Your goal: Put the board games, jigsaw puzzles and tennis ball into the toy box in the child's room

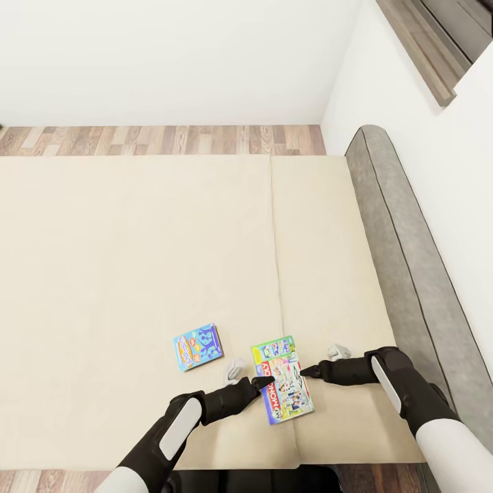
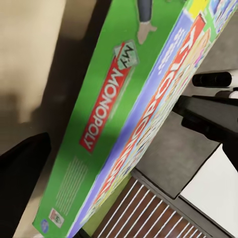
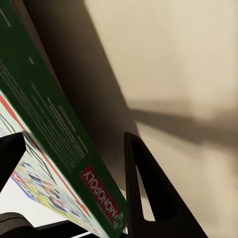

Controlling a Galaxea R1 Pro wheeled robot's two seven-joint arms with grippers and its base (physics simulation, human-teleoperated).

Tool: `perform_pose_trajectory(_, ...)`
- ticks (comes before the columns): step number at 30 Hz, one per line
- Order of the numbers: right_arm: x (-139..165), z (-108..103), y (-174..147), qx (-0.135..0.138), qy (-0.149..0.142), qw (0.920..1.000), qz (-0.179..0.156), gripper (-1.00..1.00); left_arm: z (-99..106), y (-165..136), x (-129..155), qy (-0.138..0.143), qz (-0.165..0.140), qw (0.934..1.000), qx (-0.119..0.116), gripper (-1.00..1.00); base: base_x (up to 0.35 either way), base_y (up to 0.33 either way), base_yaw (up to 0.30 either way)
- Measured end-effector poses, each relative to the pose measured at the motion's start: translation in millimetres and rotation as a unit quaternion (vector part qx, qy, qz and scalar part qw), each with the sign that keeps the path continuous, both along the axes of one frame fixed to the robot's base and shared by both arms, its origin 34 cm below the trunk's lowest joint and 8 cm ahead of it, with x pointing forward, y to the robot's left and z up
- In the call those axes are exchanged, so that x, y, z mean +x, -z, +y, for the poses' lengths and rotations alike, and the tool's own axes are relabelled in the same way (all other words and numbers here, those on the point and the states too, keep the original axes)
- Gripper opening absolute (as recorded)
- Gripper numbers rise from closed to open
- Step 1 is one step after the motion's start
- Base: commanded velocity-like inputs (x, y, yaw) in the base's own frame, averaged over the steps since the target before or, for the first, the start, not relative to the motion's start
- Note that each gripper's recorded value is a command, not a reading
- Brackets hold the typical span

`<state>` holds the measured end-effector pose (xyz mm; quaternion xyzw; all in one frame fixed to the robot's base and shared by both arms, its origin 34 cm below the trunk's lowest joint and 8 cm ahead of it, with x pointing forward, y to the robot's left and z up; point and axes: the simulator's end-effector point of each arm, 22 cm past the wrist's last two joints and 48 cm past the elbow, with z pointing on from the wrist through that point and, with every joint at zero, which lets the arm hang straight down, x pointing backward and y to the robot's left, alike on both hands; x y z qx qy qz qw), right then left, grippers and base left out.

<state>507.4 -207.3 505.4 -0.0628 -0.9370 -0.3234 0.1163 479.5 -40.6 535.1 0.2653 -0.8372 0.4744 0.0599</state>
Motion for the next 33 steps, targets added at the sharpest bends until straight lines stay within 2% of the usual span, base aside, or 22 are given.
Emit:
perform_pose_trajectory(13,0,0,0,-0.001,-0.002,1.0,-0.001,1.0,-1,8,-8,0.016,0.003,0.9998,0.011,1.0,0.0,0.0,0.0)
perform_pose_trajectory(21,-2,9,0,0.007,0.004,1.0,0.005,1.0,-3,7,-8,0.018,0.002,0.9998,0.011,1.0,0.0,0.0,0.0)
perform_pose_trajectory(33,-2,9,-1,-0.011,0.004,0.9999,0.003,1.0,-10,1,-3,0.026,-0.009,0.9996,0.011,1.0,0.0,0.0,0.0)
